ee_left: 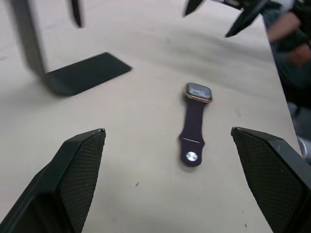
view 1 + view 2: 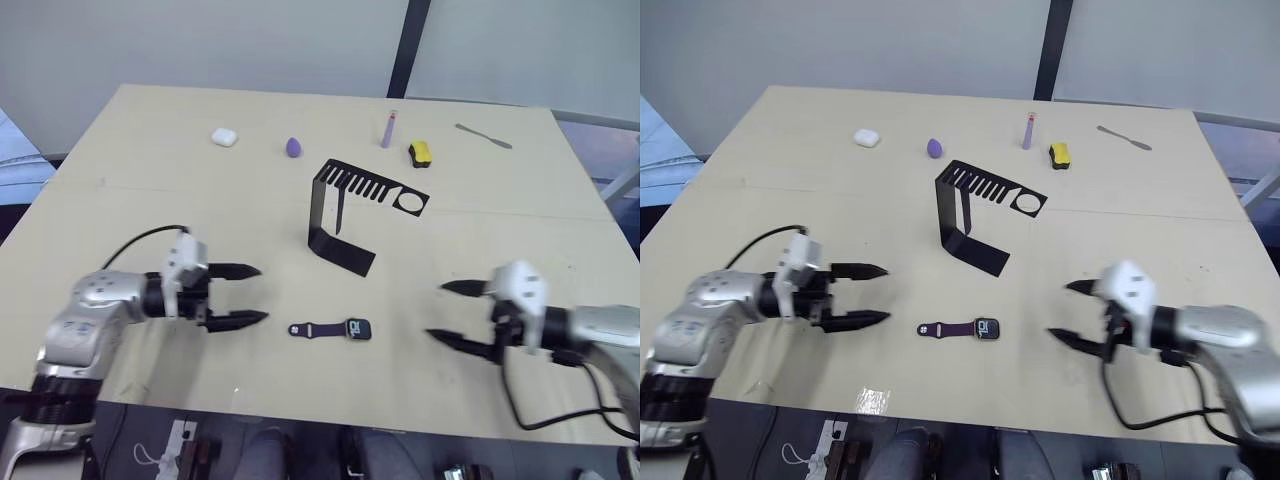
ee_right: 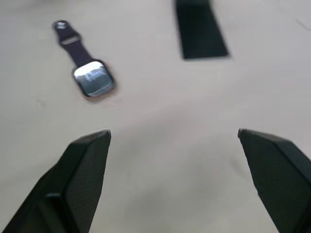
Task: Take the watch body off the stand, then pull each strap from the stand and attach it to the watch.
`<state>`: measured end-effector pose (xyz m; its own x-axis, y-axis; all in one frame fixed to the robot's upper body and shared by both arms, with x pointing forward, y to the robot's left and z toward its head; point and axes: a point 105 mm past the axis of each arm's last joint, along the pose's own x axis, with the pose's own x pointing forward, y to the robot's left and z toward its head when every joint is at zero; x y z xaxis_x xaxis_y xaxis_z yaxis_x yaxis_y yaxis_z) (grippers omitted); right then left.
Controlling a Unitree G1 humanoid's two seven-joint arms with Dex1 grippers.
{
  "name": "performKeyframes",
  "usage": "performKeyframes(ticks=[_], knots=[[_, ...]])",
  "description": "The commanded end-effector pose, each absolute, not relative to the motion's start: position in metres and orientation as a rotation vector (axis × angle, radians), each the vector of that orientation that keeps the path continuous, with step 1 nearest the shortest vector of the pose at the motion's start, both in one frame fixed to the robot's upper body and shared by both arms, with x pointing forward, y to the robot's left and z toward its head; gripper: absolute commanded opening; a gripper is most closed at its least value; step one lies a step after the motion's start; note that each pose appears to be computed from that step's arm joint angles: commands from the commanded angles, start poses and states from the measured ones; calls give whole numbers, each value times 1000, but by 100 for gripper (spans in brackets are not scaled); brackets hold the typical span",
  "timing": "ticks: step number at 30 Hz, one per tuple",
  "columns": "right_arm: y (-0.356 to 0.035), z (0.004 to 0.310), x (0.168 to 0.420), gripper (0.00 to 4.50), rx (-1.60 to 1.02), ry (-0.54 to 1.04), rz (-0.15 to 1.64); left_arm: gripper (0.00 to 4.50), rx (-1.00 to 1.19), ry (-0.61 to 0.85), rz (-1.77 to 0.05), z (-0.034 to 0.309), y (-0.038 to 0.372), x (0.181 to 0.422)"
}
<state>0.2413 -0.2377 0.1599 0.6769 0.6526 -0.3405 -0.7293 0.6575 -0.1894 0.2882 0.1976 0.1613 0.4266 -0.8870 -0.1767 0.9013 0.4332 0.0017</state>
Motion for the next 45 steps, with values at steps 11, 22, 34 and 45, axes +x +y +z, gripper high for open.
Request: performKeyframes(ticks=[11, 22, 34, 45], knots=[[-296, 169, 204, 446, -164, 161, 523, 450, 43, 86, -723, 195, 292, 303], [-164, 158, 272, 422, -105, 55, 788, 450, 116, 13, -1190, 196, 142, 283], [-80, 132, 338, 7, -129, 61, 789, 450, 75, -130, -1143, 202, 93, 288], [-82, 94, 367, 7, -163, 249, 653, 450, 95, -213, -1027, 204, 82, 299]])
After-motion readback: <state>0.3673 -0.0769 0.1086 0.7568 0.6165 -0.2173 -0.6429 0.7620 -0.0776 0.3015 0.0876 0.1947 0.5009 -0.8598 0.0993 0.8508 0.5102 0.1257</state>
